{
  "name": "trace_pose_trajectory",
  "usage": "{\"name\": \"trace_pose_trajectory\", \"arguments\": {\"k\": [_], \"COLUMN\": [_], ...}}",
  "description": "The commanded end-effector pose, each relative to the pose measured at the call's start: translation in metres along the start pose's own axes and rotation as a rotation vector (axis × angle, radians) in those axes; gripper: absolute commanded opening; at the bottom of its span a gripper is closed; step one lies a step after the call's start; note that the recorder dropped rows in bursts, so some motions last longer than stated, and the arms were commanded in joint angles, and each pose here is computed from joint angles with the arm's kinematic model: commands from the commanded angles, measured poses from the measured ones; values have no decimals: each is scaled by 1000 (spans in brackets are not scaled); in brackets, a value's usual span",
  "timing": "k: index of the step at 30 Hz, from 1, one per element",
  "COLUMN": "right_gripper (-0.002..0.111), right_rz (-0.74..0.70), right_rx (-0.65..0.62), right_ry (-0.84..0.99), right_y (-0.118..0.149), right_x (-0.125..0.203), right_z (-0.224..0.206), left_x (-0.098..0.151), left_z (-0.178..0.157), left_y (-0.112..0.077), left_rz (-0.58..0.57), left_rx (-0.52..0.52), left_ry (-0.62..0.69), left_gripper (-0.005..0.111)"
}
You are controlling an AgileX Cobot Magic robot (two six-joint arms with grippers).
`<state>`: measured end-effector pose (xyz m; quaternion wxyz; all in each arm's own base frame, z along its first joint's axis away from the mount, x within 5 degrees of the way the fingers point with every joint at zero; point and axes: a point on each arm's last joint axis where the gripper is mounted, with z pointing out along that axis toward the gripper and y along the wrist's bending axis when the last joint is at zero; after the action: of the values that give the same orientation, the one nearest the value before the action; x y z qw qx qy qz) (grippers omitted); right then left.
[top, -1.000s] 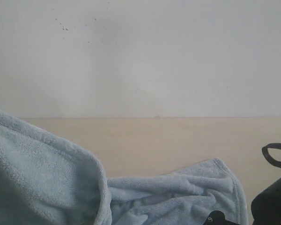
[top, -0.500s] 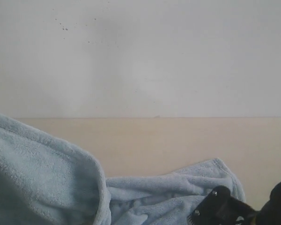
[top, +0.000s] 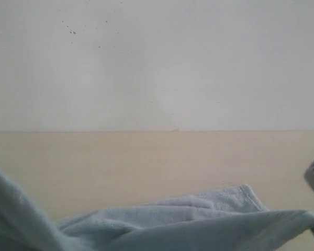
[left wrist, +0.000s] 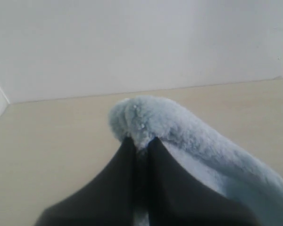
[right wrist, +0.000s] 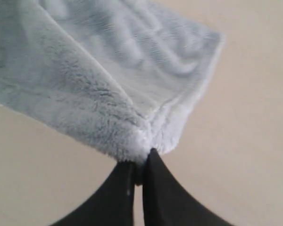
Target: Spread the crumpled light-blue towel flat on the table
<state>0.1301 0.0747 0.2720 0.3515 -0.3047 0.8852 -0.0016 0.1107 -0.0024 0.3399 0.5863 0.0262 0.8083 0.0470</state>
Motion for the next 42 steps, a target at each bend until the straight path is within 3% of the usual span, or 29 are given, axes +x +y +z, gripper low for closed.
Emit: {"name": "trace_pose_trajectory", "arguments": {"k": [1,6,14,23,28,31,37,42], "right_gripper": [0,0,0,0,0,0,0,0], "right_rz": [65,138,261,272,195,175,154,51], "right_rx": [177,196,227,258,414,474,595,610], "right_ry": [-34,-139,-298,-416,-297,-208,-197,-104], "right_y": [-21,-29,-45,-59,-66,-66,-64,-57], "right_x": [21,39,50,46,38,30,0,-28], "right_z": [-37,-72,-140,-194,-168,-140,-82,-26], "left_x": [7,13,-1,-21,-12,-2,6,19], "left_z": [-26,-52,-97,-132,-90,-47,29,75], "left_y": [11,17,19,33,26,10,-17,-26], "left_rz": [-2,-26,-54,-40,36,34,27,101], "left_rx": [-35,-17,134,100,30,48,73,9], "left_ry": [-10,-70,-201,-268,-134,-32,135,285], "left_gripper": [4,4,4,4,4,4,4,4]}}
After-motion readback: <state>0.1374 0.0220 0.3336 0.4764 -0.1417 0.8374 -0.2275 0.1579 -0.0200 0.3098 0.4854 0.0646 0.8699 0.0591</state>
